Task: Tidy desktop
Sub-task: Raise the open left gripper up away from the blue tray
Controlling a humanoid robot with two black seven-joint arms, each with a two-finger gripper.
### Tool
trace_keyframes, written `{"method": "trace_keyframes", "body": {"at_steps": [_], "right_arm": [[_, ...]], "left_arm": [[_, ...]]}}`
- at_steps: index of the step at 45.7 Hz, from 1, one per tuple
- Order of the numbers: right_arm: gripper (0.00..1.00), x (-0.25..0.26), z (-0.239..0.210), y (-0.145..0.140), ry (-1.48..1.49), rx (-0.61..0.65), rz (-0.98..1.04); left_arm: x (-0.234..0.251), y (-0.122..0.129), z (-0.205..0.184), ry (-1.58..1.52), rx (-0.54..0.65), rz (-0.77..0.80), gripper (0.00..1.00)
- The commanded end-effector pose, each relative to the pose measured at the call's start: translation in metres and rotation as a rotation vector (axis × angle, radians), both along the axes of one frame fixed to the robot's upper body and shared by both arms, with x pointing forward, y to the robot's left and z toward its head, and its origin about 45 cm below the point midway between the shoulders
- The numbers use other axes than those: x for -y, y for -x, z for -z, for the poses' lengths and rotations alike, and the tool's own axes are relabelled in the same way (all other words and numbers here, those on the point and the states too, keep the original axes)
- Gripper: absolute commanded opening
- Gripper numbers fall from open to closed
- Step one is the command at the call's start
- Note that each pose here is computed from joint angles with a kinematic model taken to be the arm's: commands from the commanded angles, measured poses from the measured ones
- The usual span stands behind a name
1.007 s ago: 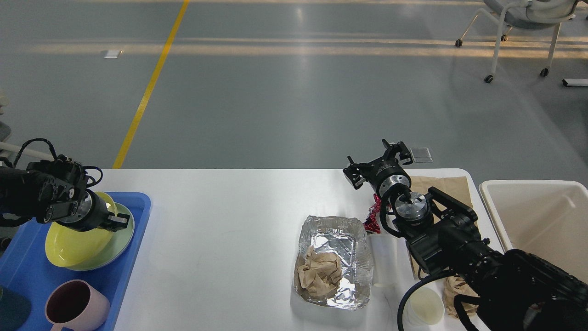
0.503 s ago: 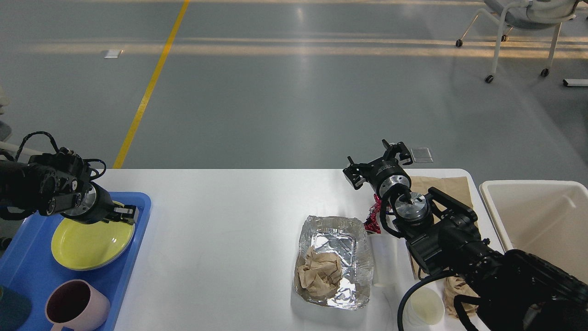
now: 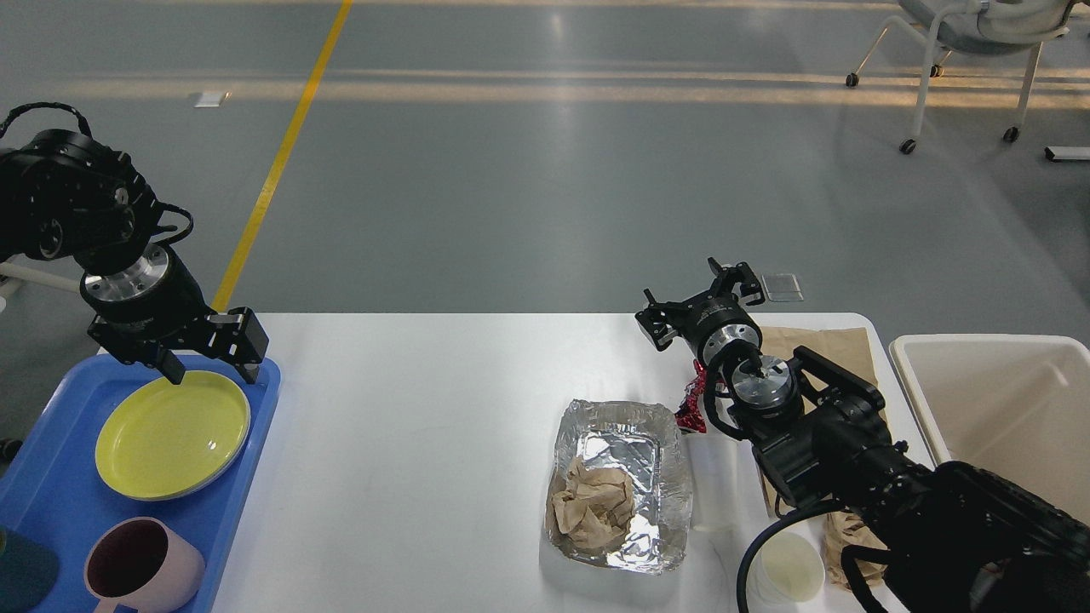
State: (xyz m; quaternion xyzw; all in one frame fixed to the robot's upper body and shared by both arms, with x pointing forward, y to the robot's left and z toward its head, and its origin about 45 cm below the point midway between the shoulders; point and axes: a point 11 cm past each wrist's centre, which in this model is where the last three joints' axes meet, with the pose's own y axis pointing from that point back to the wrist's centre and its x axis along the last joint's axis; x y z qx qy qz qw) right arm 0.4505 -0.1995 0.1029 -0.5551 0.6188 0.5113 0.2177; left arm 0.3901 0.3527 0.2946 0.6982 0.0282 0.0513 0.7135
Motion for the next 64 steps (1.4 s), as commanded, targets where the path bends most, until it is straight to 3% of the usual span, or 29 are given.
{"method": "trace_keyframes", "body": {"at_steps": [1,14,33,43,53,64], "right_arm": [[1.0,0.0,0.0,0.0,0.0,-0.001,0.001],[1.0,0.0,0.0,0.0,0.0,-0.001,0.001],[1.0,0.0,0.0,0.0,0.0,0.001,0.001],[1.0,0.0,0.0,0.0,0.0,0.0,0.0],[1.0,0.0,0.0,0.0,0.0,-0.001,0.0],[1.0,-0.001,0.001,0.0,-0.001,-0.001,0.0]], "left_arm": [[0.027,0.005,-0.042,0.044,0.003,0.035,0.81],[0.068,0.013,-0.116,0.079,0.112,0.126,0.81],[0.112,0.054,-0.216,0.104,0.298,0.25,0.81],[0.119,0.053,-0.226,0.137,0.327,0.249,0.81],[0.09,0.006,-0.193,0.13,0.314,0.15,0.81],[0.044,-0.071,-0.177,0.121,0.477,0.026,0.84]]}}
